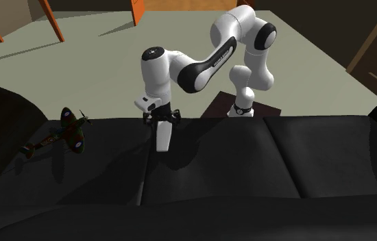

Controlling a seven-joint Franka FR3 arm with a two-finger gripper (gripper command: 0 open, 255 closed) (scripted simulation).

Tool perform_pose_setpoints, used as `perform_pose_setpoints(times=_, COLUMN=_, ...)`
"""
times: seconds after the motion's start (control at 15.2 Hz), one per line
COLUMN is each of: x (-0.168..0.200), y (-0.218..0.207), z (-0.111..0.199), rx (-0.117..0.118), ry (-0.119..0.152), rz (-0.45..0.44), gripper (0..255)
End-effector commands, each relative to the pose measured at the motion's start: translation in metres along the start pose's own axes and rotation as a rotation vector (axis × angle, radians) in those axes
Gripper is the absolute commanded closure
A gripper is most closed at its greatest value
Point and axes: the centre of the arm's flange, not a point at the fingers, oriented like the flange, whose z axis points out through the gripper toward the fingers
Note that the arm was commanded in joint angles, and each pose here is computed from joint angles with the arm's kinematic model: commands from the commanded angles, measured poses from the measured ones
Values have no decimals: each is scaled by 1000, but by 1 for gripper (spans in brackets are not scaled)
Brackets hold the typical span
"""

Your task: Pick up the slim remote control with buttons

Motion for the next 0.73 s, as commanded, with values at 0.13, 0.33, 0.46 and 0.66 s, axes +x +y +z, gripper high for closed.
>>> perform_pose_setpoints(times=0.13, x=0, y=0, z=18, rx=-1, ry=0, rz=0, gripper=0)
perform_pose_setpoints(times=0.33, x=-1, y=-1, z=19, rx=-1, ry=0, rz=0, gripper=255)
perform_pose_setpoints(times=0.46, x=0, y=-1, z=19, rx=-1, ry=0, rz=0, gripper=255)
perform_pose_setpoints(times=0.66, x=0, y=-1, z=19, rx=-1, ry=0, rz=0, gripper=255)
